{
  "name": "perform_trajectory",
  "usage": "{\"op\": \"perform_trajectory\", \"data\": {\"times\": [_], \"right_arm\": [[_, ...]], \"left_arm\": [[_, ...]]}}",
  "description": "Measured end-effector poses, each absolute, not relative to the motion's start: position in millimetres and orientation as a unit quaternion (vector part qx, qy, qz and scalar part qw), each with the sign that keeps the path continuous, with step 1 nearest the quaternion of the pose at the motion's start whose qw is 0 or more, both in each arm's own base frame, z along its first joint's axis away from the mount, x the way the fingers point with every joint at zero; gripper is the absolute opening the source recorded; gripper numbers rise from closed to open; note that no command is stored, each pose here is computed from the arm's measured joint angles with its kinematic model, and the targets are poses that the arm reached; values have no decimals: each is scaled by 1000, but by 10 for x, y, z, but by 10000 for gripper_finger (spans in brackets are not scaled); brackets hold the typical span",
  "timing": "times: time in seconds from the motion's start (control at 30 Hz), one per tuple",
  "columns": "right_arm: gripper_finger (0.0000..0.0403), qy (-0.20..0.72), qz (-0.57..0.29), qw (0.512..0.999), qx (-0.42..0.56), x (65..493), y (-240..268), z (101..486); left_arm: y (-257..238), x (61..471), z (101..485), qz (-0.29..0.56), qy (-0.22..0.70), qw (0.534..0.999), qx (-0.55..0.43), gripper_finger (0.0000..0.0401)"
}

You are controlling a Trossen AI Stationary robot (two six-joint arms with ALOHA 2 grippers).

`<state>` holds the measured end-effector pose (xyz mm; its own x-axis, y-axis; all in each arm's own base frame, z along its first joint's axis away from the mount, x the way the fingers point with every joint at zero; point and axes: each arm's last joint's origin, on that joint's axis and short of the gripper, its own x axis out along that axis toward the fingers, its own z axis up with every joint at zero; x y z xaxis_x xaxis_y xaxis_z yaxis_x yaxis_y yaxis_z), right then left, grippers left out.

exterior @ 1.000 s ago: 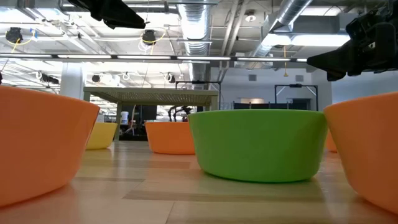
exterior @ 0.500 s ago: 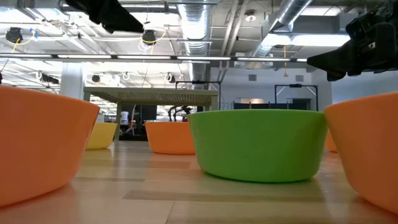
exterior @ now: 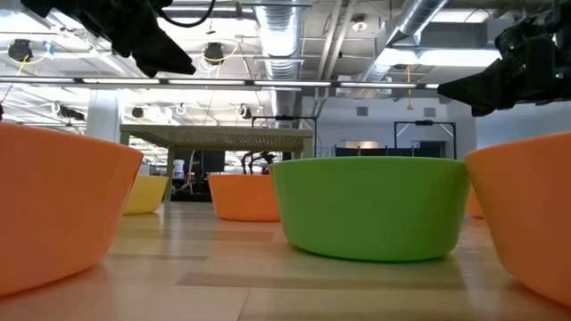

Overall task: Pick & Place Mini bowls
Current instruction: Put the yellow bowl on the shelf

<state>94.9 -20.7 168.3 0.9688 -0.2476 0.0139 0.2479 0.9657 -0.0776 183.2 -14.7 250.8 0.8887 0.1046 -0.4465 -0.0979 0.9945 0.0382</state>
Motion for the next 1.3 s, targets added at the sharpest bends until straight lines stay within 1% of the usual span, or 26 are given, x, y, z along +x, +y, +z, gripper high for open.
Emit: {"op": "perform_trajectory", "data": {"times": [0.5, 0.67, 0.73, 1.0, 1.1, 1.2, 1.3], "right_arm": [[6, -3, -125, 991, -39, 950, -206, 1684], [6, -13, -120, 993, 14, 952, -198, 1689], [6, -33, -120, 992, 14, 951, -198, 1725], [6, -170, -116, 979, 3, 898, -188, 1987], [6, -177, -114, 978, 0, 894, -185, 2000], [6, -186, -117, 975, -24, 886, -184, 2023], [6, -222, -103, 969, -24, 860, -171, 2088]], "left_arm": [[-148, 1834, 2510, 51, 229, 972, 7, 126], [-148, 1836, 2515, 51, 226, 973, 6, 126], [-148, 1837, 2516, 51, 225, 973, 6, 126], [-149, 1840, 2522, 51, 221, 974, 6, 126], [-149, 1841, 2524, 51, 221, 974, 6, 126], [-149, 1843, 2527, 51, 218, 974, 5, 126], [-149, 1844, 2530, 51, 217, 975, 5, 126]]}}
